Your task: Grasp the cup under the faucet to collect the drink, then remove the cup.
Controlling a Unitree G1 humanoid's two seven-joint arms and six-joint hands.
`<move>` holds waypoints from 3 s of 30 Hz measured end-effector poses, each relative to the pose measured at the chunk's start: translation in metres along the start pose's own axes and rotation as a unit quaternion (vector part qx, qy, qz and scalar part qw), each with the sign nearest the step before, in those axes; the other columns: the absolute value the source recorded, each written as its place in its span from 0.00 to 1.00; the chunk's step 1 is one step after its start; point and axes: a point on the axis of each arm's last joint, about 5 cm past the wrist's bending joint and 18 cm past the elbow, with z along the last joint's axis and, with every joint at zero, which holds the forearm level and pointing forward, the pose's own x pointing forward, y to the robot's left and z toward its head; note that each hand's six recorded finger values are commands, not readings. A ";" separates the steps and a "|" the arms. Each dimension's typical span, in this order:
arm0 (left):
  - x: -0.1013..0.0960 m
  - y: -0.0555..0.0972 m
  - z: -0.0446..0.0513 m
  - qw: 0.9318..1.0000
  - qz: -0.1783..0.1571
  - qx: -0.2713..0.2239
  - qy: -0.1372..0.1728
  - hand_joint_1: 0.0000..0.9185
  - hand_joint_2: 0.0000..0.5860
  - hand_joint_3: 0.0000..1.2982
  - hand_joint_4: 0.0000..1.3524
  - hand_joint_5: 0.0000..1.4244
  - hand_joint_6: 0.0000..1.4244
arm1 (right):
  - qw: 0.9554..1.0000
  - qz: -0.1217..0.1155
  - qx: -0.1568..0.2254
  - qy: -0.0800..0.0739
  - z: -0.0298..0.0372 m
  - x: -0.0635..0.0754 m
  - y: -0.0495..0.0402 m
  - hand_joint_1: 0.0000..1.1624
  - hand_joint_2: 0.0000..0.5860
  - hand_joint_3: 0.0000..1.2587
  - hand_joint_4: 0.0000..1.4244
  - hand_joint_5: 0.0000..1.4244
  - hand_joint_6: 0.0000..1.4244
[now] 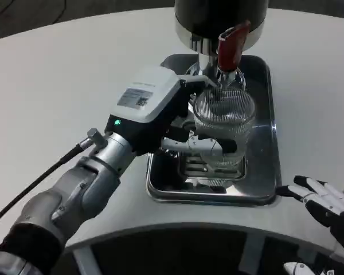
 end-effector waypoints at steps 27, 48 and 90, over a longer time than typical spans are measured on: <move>-0.006 0.014 -0.0026 0.999 0.015 -0.023 -0.027 0.08 0.07 0.15 0.02 0.15 0.21 | 1.000 -0.007 0.013 -0.005 -0.0005 0.005 -0.0022 0.42 0.72 0.12 0.02 0.02 0.00; -0.051 0.052 -0.0046 0.988 0.132 -0.080 -0.031 0.00 0.12 0.15 0.12 0.22 0.25 | 1.000 -0.009 0.019 -0.013 -0.0010 0.013 -0.0025 0.42 0.72 0.14 0.03 0.02 0.00; -0.010 0.124 0.0169 0.918 -0.044 -0.382 -0.096 0.00 0.19 0.14 0.10 0.19 0.17 | 0.999 -0.020 0.027 -0.012 -0.0024 0.016 0.0013 0.42 0.72 0.12 0.04 0.02 0.00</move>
